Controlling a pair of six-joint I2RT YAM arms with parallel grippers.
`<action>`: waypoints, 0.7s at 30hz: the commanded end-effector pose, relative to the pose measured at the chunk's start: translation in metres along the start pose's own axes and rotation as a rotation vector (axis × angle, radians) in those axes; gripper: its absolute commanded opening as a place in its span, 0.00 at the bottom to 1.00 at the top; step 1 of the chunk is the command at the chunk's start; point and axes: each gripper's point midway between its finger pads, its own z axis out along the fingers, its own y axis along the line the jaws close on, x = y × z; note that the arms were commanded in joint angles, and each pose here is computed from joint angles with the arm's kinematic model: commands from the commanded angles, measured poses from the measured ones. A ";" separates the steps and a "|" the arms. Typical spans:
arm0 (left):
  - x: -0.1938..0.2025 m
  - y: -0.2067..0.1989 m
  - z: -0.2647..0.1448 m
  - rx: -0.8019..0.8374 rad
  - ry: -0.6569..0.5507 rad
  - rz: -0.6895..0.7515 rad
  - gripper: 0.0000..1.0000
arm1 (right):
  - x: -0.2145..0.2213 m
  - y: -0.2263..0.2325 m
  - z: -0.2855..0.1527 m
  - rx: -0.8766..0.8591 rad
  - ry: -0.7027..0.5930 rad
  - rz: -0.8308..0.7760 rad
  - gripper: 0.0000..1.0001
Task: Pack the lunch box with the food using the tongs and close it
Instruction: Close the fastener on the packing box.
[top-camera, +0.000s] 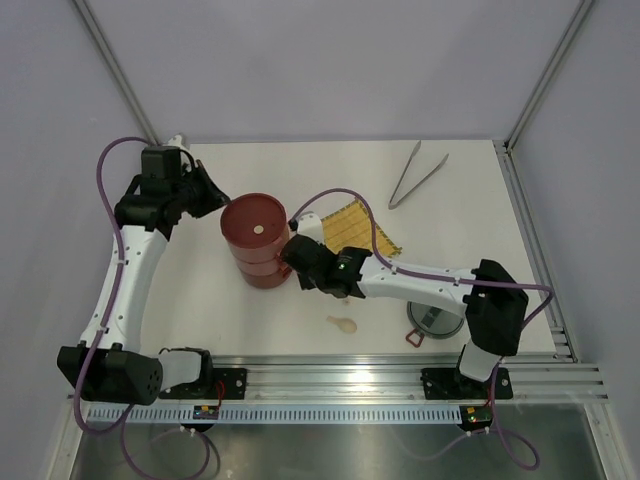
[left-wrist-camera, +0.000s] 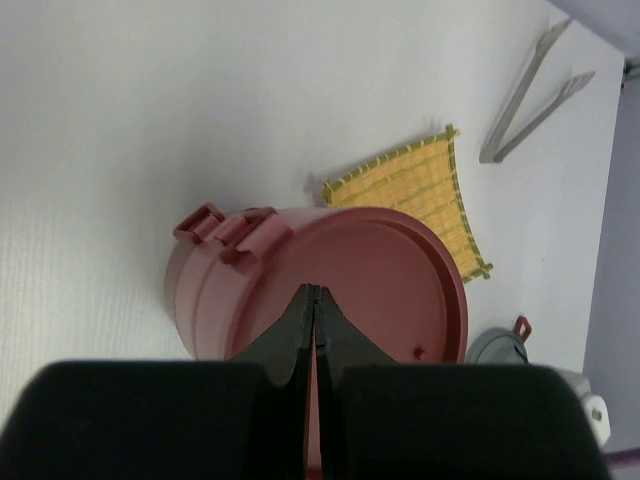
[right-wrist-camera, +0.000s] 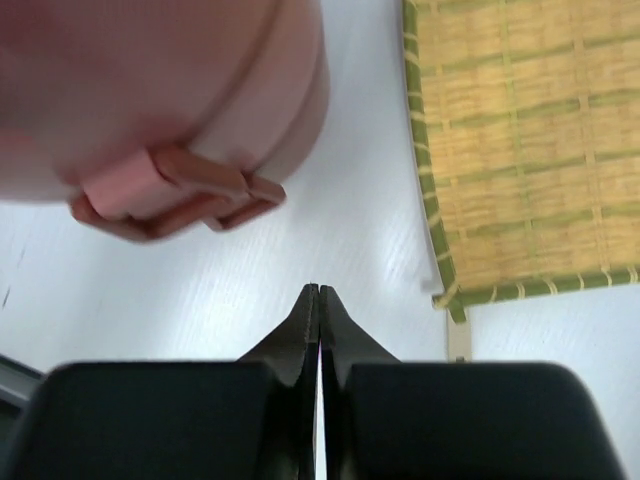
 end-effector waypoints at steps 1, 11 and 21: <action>-0.027 0.009 -0.007 0.006 -0.086 -0.054 0.00 | -0.014 0.000 -0.031 -0.072 -0.048 0.099 0.00; -0.040 0.055 0.013 -0.110 -0.105 -0.201 0.00 | -0.037 0.036 -0.009 -0.135 -0.069 0.052 0.00; -0.021 0.080 0.043 -0.140 -0.031 -0.238 0.00 | -0.069 0.042 0.010 -0.108 -0.133 0.043 0.00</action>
